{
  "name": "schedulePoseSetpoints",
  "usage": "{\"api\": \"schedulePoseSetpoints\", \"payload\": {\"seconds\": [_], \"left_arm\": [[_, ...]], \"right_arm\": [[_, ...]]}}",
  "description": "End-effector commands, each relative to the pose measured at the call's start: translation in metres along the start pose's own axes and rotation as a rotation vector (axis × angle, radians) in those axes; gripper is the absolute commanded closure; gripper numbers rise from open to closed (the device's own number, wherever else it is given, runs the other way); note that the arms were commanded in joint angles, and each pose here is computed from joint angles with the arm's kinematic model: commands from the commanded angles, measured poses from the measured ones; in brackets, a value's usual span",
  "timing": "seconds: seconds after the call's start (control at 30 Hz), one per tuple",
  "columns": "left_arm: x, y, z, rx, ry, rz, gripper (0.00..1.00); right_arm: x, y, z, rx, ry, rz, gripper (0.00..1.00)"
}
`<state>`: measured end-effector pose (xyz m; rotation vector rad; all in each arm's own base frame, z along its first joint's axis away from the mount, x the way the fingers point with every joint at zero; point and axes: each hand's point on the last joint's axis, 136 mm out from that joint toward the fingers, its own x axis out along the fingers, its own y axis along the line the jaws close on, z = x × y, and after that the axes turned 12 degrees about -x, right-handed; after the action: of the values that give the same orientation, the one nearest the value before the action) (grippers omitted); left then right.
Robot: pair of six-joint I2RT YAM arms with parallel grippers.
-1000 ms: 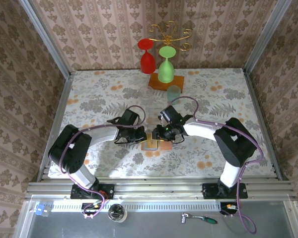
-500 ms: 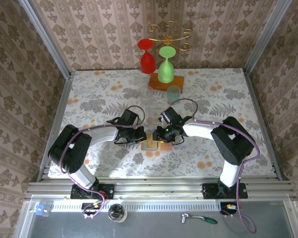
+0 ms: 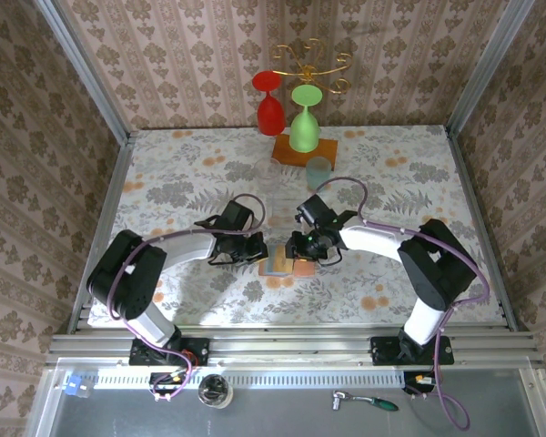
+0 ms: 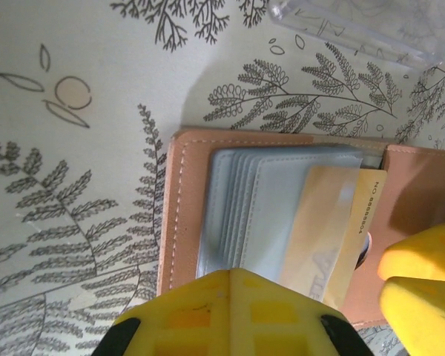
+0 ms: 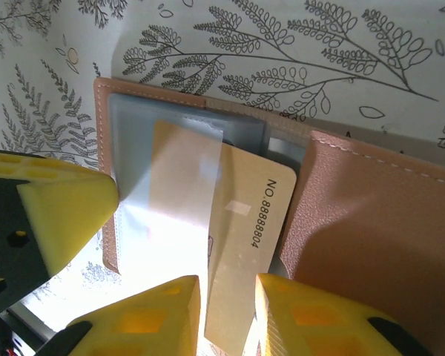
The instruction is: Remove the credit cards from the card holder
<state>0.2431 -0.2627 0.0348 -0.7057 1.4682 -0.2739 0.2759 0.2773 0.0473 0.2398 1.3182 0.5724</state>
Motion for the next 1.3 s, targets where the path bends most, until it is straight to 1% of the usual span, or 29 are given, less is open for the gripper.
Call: {"api": "schedulePoseSetpoints", "payload": {"seconds": [0.0, 0.17, 0.37, 0.63, 0.97, 1.2, 1.27], "left_arm": [[-0.014, -0.007, 0.003, 0.011, -0.023, -0.006, 1.0], [-0.02, -0.025, 0.001, 0.044, -0.023, -0.047, 1.0], [-0.006, -0.034, -0.008, 0.079, 0.018, -0.034, 1.0], [0.008, -0.016, -0.012, 0.069, 0.052, 0.03, 1.0], [0.014, 0.007, -0.018, 0.036, 0.075, 0.072, 1.0], [0.014, 0.008, -0.018, 0.031, 0.072, 0.071, 1.0], [0.014, 0.008, -0.018, 0.03, 0.071, 0.071, 1.0]], "right_arm": [[-0.014, 0.001, 0.006, -0.02, -0.024, -0.024, 0.71], [-0.011, 0.001, 0.004, -0.015, -0.026, -0.006, 0.71], [-0.004, 0.0, 0.001, 0.014, -0.033, 0.039, 0.71], [0.006, -0.008, -0.003, 0.061, -0.024, 0.066, 0.71], [0.021, -0.01, -0.007, 0.103, -0.001, 0.116, 0.71], [0.024, -0.008, -0.003, 0.132, -0.015, 0.165, 0.76], [0.024, -0.008, -0.003, 0.135, -0.018, 0.168, 0.79]]}}
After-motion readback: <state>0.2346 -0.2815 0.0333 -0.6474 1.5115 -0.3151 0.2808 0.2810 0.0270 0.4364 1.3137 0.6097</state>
